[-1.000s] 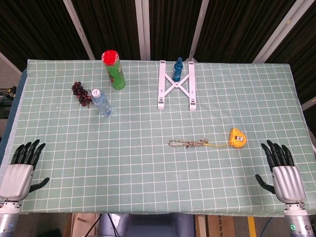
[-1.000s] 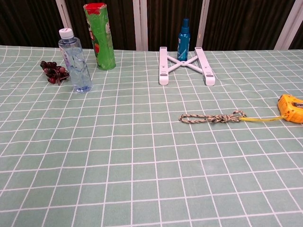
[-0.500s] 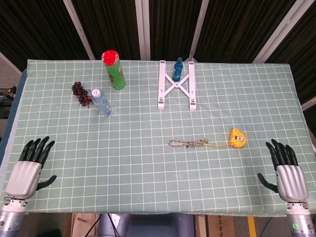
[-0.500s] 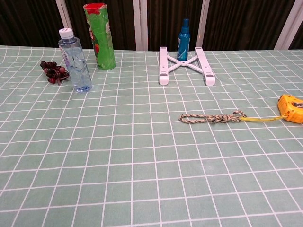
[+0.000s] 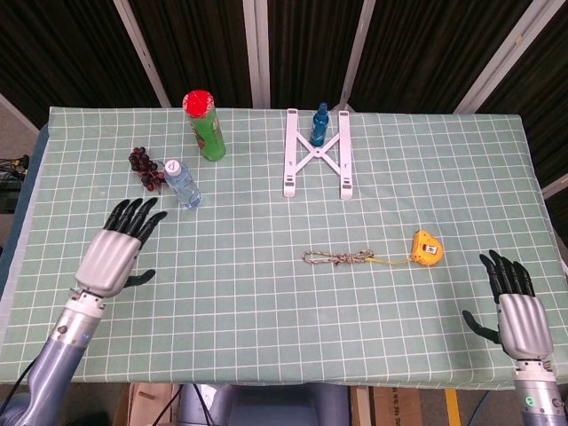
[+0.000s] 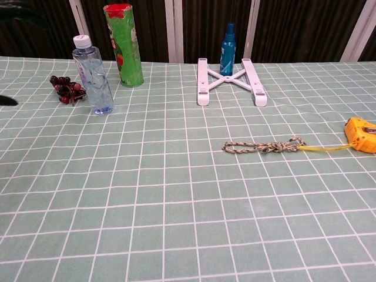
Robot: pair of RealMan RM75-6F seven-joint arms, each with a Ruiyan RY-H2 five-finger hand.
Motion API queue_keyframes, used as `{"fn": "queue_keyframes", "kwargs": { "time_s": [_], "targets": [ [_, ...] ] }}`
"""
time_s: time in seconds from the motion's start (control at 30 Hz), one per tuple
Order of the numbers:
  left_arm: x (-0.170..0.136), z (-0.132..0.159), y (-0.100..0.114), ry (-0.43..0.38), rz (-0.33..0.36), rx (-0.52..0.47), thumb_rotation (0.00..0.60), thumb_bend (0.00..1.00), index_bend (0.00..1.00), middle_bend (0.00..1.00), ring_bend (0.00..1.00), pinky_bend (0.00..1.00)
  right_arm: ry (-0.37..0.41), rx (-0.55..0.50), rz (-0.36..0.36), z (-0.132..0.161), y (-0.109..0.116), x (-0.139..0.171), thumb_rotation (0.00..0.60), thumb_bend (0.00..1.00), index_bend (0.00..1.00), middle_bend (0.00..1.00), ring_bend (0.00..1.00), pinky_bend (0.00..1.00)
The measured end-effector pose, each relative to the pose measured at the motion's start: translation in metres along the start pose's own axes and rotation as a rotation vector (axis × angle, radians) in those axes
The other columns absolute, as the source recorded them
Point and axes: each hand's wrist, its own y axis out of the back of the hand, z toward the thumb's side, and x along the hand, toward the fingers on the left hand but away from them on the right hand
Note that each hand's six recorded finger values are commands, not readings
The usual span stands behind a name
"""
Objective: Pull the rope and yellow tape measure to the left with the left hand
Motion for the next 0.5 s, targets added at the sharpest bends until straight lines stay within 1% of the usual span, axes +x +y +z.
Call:
{"fn": "queue_keyframes", "kwargs": {
  "time_s": [0.1, 0.3, 0.5],
  "targets": [
    [0.028, 0.016, -0.001, -0.018, -0.002, -0.010, 0.600, 0.15, 0.22, 0.00, 0.00, 0.00, -0.008, -0.011, 0.007, -0.001, -0.001, -0.001, 0.600, 0.27, 0.00, 0.00, 0.00, 0.00],
    [0.079, 0.056, -0.014, -0.052, -0.029, -0.022, 0.600, 0.17, 0.31, 0.00, 0.00, 0.00, -0.022, -0.030, 0.018, -0.002, -0.002, -0.002, 0.600, 0.27, 0.00, 0.00, 0.00, 0.00],
    [0.107, 0.095, -0.030, -0.093, -0.066, -0.024, 0.600, 0.18, 0.35, 0.00, 0.00, 0.00, -0.031, -0.046, 0.030, -0.003, -0.003, -0.003, 0.600, 0.27, 0.00, 0.00, 0.00, 0.00]
  ]
}}
